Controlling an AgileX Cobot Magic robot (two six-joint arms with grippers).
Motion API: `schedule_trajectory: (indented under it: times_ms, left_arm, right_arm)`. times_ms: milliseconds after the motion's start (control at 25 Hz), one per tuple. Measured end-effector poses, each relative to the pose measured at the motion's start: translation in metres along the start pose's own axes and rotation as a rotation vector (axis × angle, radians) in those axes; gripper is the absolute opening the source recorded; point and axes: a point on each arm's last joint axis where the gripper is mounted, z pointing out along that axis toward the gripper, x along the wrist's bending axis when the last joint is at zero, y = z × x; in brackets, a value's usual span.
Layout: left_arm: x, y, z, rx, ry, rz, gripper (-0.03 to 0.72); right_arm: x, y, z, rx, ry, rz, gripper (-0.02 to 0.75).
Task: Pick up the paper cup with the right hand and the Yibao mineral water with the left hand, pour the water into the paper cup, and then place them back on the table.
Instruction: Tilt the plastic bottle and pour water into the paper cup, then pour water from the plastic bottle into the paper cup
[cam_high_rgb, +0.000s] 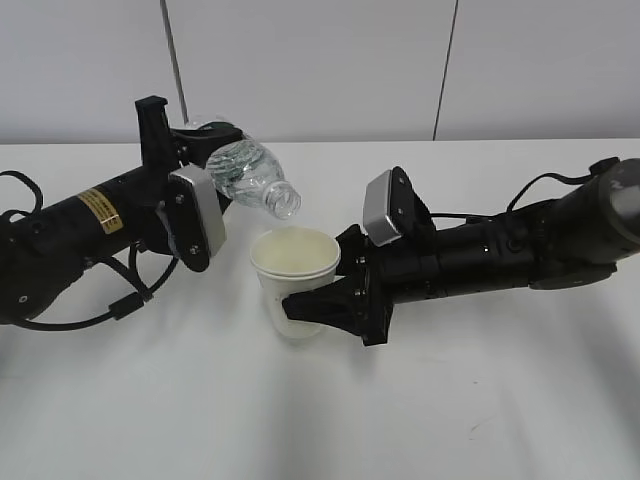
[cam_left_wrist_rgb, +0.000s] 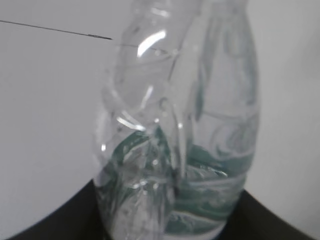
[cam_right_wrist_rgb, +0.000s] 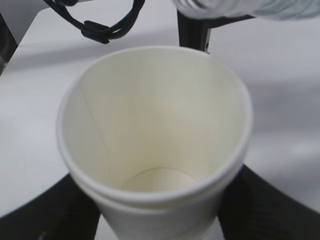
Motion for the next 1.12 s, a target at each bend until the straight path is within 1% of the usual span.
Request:
schedule_trajectory:
  times_ms: [80, 240, 400, 560, 720, 1120]
  left_arm:
    - [0.0, 0.0, 0.0, 0.0, 0.0, 0.025, 0.352]
    - [0.0, 0.0, 0.0, 0.0, 0.0, 0.045, 0.349]
    - [0.0, 0.0, 0.0, 0.0, 0.0, 0.095, 0.342]
    - [0.0, 0.0, 0.0, 0.0, 0.0, 0.116, 0.34]
    - [0.0, 0.0, 0.0, 0.0, 0.0, 0.118, 0.338]
    - [0.0008, -0.0001, 0.0005, -0.001, 0.003, 0.12, 0.336]
  right_arm:
    - [-0.001, -0.0017, 0.0, 0.02, -0.009, 0.0, 0.498]
    - [-0.0043, -0.0058, -0.0002, 0.07, -0.042, -0.002, 0.498]
    - [-0.0058, -0.0059, -0.0001, 0.079, -0.05, -0.004, 0.498]
    - [-0.0046, -0.0065, -0.0002, 0.086, -0.037, -0.012, 0.498]
    - [-0.0021, -0.0072, -0.0002, 0.093, -0.008, -0.03, 0.498]
    - [0.0009, -0.0089, -0.0004, 0.115, 0.031, -0.061, 0.498]
